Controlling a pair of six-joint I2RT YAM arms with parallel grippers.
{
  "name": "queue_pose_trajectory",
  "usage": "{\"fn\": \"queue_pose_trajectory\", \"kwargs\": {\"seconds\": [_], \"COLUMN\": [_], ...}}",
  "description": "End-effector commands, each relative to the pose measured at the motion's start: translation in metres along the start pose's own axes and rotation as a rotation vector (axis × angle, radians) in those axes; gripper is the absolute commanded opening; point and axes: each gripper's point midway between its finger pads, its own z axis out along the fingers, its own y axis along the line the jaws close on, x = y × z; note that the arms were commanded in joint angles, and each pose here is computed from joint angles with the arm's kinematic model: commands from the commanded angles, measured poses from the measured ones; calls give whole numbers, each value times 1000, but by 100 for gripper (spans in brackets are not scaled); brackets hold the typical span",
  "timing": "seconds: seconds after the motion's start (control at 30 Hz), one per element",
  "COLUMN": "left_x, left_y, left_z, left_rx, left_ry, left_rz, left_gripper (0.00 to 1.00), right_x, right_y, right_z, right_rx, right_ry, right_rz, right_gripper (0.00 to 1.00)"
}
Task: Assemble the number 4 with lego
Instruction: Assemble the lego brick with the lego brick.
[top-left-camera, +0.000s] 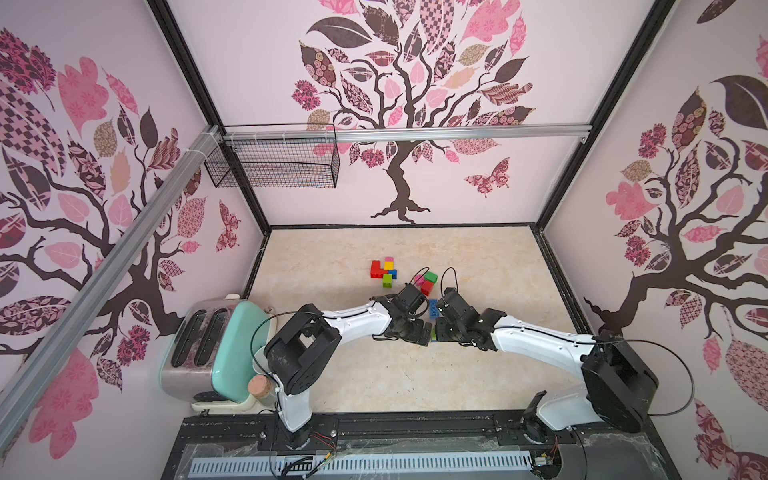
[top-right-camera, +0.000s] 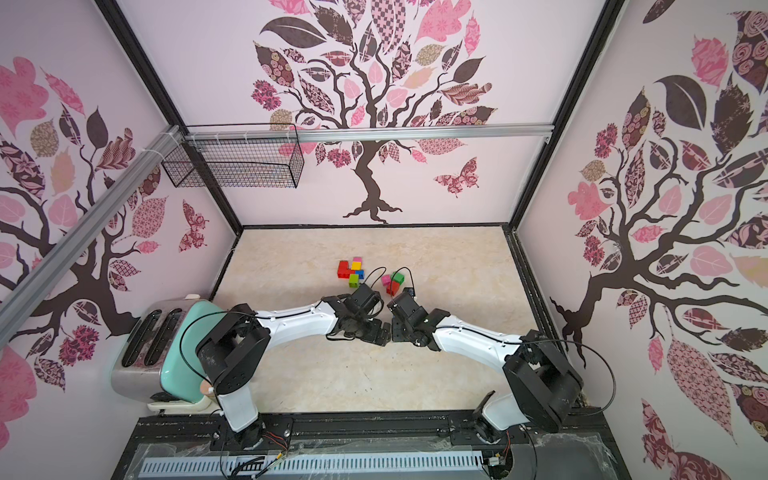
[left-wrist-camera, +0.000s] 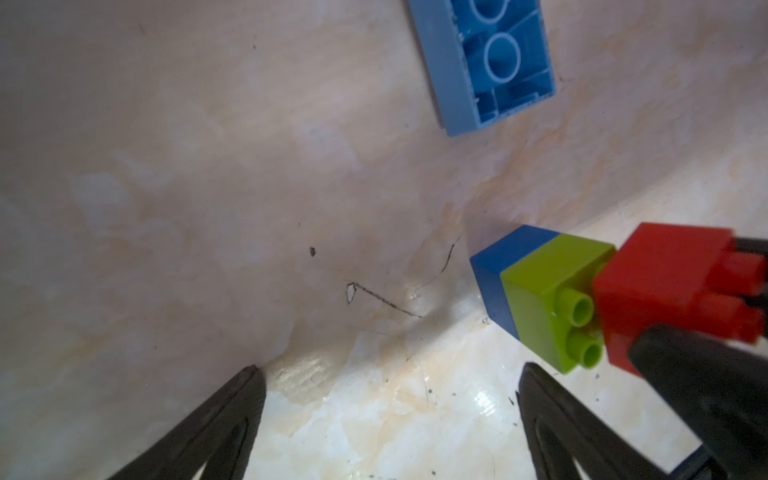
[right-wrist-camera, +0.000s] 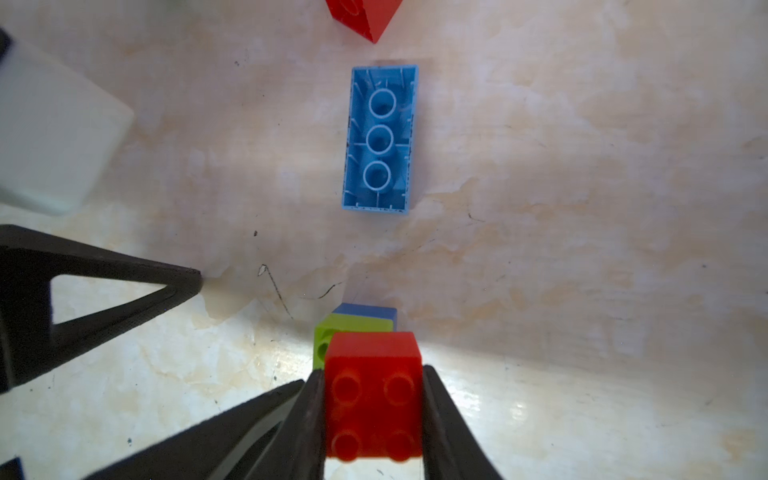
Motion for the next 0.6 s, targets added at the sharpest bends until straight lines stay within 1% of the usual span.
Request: {"fn": "queue_pose_trajectory", "kwargs": {"seconds": [0.0, 0.2, 0.43, 0.57], "left_x": [-5, -4, -4, -4], "left_y": [-3, -2, -2, -2], "left_z": [3, 4, 7, 9], "left_rx": [12, 19, 29, 36], "left_ry": [8, 14, 23, 32], "left_rz": [-3, -11, -18, -20], "left_gripper": [98, 98, 98, 98], "right_x": [22, 22, 27, 23], "right_y": [-19, -28, -33, -28], "right_z": [9, 6, 9, 6], "right_rx": [102, 133, 169, 138], "right_ry": [94, 77, 101, 84], "right_rz": [-37, -32, -50, -81], "right_gripper": [0, 0, 0, 0]}}
